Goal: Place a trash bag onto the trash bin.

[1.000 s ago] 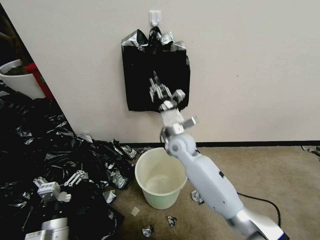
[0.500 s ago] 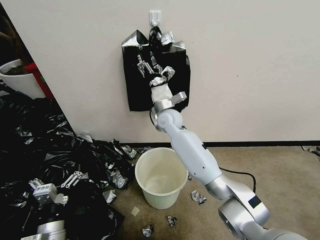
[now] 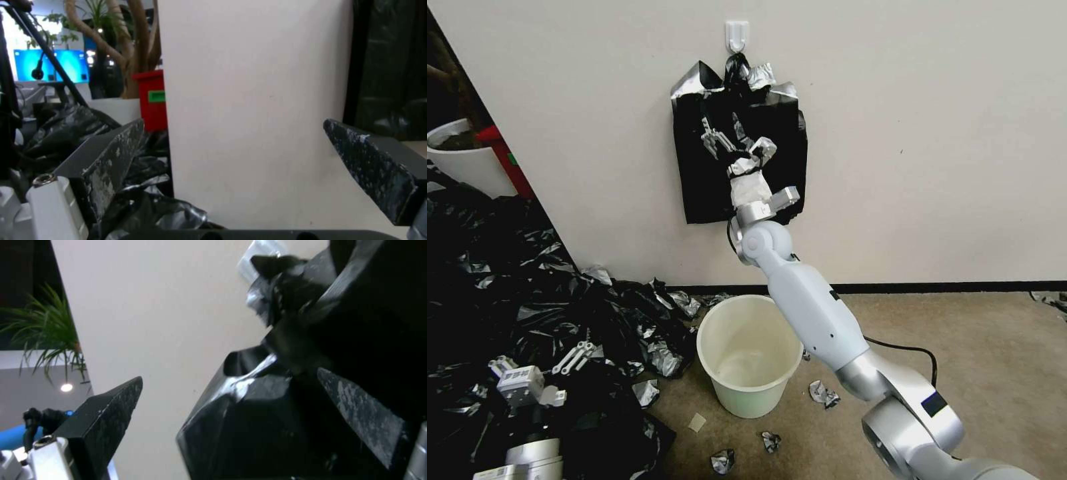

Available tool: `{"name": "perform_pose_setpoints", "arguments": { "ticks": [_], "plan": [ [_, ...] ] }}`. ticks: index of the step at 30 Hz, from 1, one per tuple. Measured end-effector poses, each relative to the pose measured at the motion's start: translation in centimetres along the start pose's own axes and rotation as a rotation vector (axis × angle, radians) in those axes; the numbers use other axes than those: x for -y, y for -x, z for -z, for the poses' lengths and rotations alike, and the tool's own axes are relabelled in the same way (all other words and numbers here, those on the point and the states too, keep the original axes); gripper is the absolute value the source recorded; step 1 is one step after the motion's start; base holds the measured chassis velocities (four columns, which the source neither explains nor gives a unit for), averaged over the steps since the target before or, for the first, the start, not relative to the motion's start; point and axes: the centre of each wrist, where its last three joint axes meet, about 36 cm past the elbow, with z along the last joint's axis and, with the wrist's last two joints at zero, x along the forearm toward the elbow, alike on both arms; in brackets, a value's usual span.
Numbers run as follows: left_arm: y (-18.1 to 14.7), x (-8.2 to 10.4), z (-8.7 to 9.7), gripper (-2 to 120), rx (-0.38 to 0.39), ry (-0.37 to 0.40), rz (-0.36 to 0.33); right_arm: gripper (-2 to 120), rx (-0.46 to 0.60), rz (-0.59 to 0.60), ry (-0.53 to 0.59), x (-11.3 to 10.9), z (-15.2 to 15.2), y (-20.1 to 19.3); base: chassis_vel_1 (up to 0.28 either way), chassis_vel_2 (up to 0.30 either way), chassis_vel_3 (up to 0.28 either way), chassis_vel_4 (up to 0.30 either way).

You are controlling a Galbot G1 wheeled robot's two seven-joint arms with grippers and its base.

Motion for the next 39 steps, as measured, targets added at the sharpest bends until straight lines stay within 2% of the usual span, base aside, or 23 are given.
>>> {"name": "perform_pose_setpoints", "arguments": {
  "ticks": [16,32,39],
  "plan": [
    [0.1,0.1,-0.5,100,-0.005,-0.006,0.003,100,-0.01,-0.061,0.02,0.4,0.2,0.3,0.0,0.0,0.0,0.0],
    [0.0,-0.1,-0.6,100,-0.006,-0.003,0.004,98,0.023,0.011,0.045,0.0,1.2,1.9,0.0,0.0,0.0,0.0],
    [0.0,-0.1,-0.6,100,-0.007,-0.002,0.004,97,0.037,-0.038,0.112,0.7,1.6,2.5,0.0,0.0,0.0,0.0]
  ]
}}
